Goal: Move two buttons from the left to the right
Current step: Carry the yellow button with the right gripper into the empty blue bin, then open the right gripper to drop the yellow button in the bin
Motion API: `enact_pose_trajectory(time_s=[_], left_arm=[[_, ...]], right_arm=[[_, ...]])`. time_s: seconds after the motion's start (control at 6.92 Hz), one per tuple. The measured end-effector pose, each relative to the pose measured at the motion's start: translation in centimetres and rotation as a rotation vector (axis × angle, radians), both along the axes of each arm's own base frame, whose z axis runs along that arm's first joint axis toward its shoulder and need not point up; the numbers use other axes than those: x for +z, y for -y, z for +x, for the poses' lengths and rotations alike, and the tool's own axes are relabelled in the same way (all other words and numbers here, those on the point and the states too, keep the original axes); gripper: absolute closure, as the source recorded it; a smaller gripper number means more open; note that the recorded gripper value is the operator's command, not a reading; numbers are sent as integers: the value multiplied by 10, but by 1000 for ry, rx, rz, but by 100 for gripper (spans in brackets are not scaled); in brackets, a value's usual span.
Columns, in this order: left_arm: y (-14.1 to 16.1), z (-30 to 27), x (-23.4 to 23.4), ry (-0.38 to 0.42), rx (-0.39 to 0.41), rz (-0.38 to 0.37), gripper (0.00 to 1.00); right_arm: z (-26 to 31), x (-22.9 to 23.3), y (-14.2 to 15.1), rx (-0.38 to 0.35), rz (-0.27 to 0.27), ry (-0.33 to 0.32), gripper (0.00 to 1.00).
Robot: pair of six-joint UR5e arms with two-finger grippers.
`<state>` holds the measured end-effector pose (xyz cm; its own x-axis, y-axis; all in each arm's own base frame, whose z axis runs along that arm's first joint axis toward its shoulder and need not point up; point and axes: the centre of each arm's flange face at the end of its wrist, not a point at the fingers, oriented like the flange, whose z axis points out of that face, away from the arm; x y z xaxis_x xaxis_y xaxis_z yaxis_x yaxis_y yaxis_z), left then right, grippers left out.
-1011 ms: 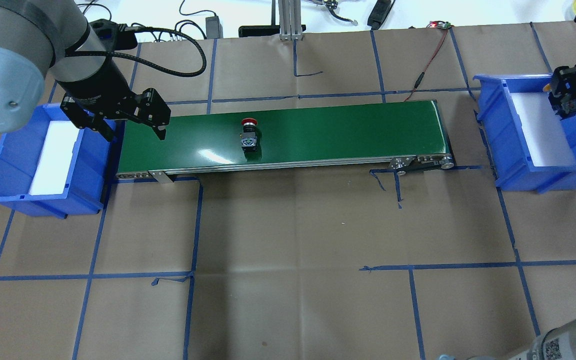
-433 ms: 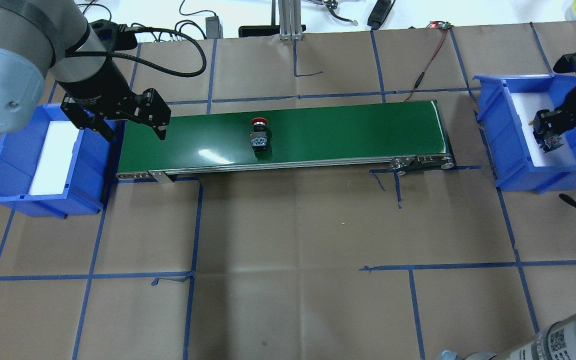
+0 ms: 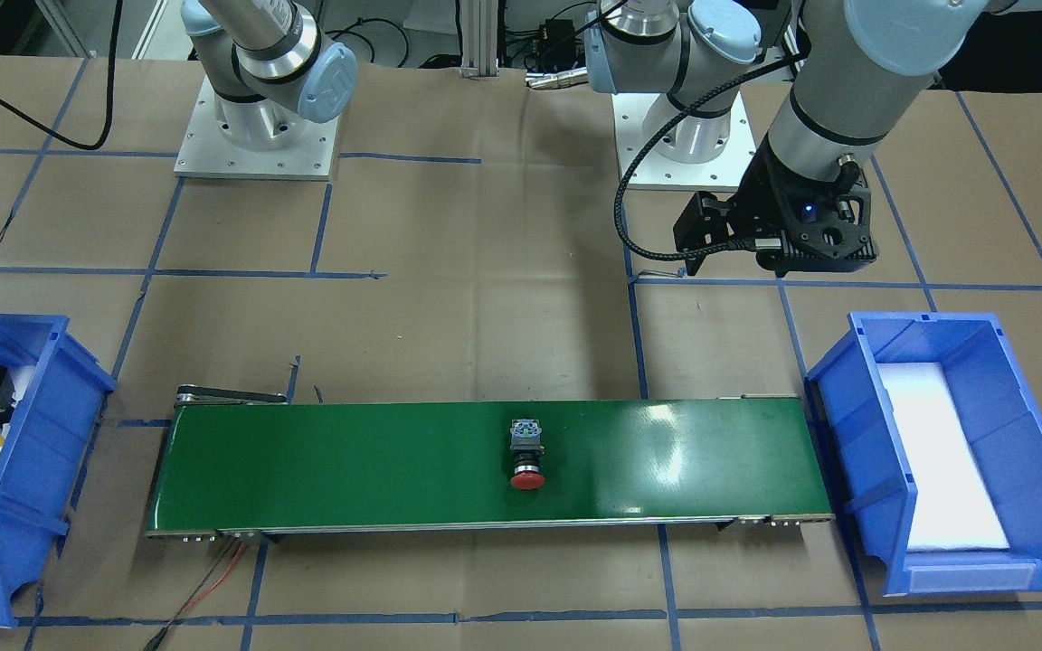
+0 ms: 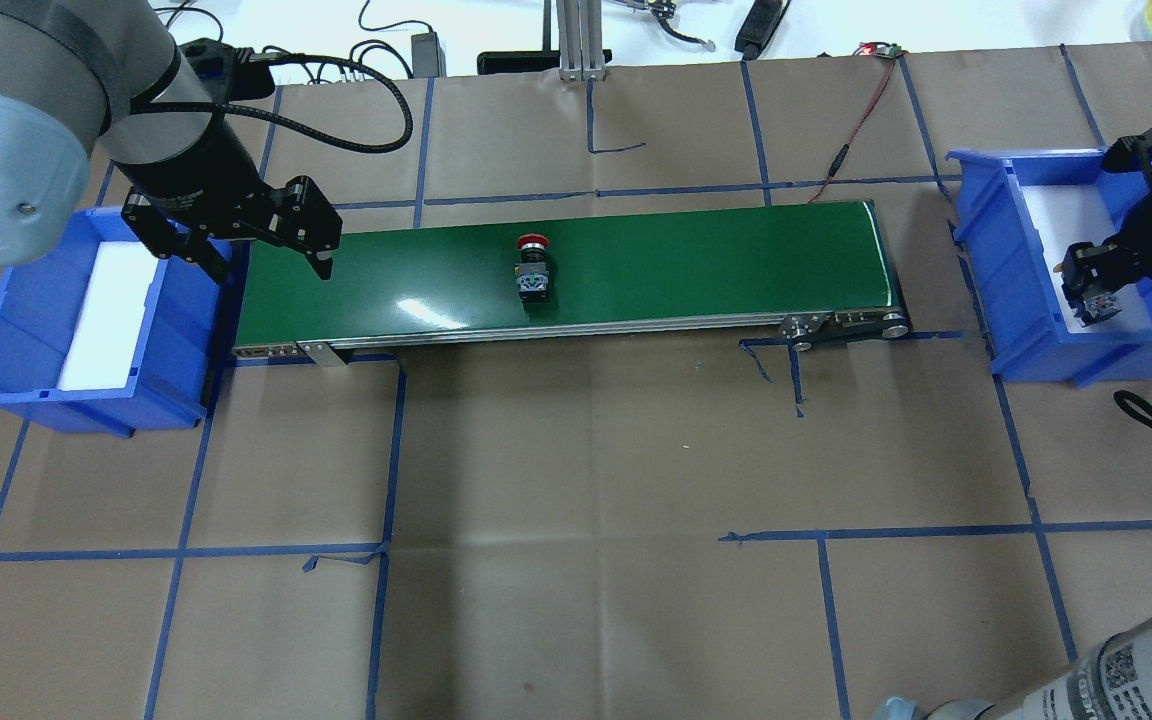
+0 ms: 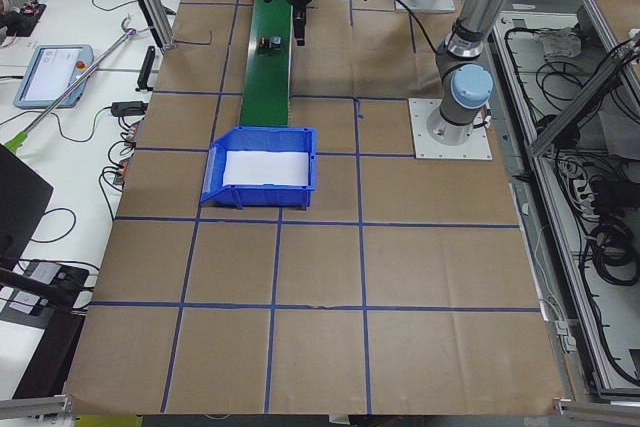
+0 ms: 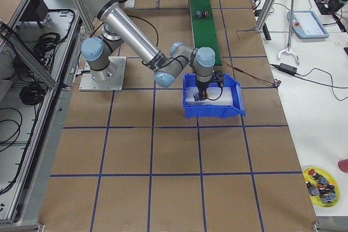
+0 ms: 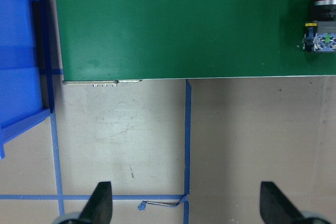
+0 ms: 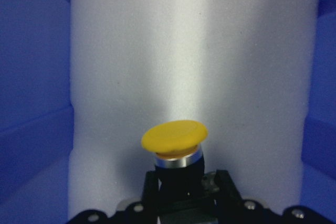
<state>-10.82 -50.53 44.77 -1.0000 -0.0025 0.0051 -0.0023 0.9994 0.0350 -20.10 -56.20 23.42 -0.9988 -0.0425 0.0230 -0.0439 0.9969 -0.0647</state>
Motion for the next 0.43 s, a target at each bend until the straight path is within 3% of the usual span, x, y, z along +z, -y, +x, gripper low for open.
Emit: enact_pose_trajectory(time_s=[0.14,0.29,0.43], left_arm=[[0,0,0,0,0,0,0],[0,0,0,0,0,0,0],[0,0,0,0,0,0,0]], right_arm=[[0,-5,-2,-5,11,1,25],[-1,-7,-3,-5,24,-9,1],[-2,-7,-4,-2,35,-24,0]])
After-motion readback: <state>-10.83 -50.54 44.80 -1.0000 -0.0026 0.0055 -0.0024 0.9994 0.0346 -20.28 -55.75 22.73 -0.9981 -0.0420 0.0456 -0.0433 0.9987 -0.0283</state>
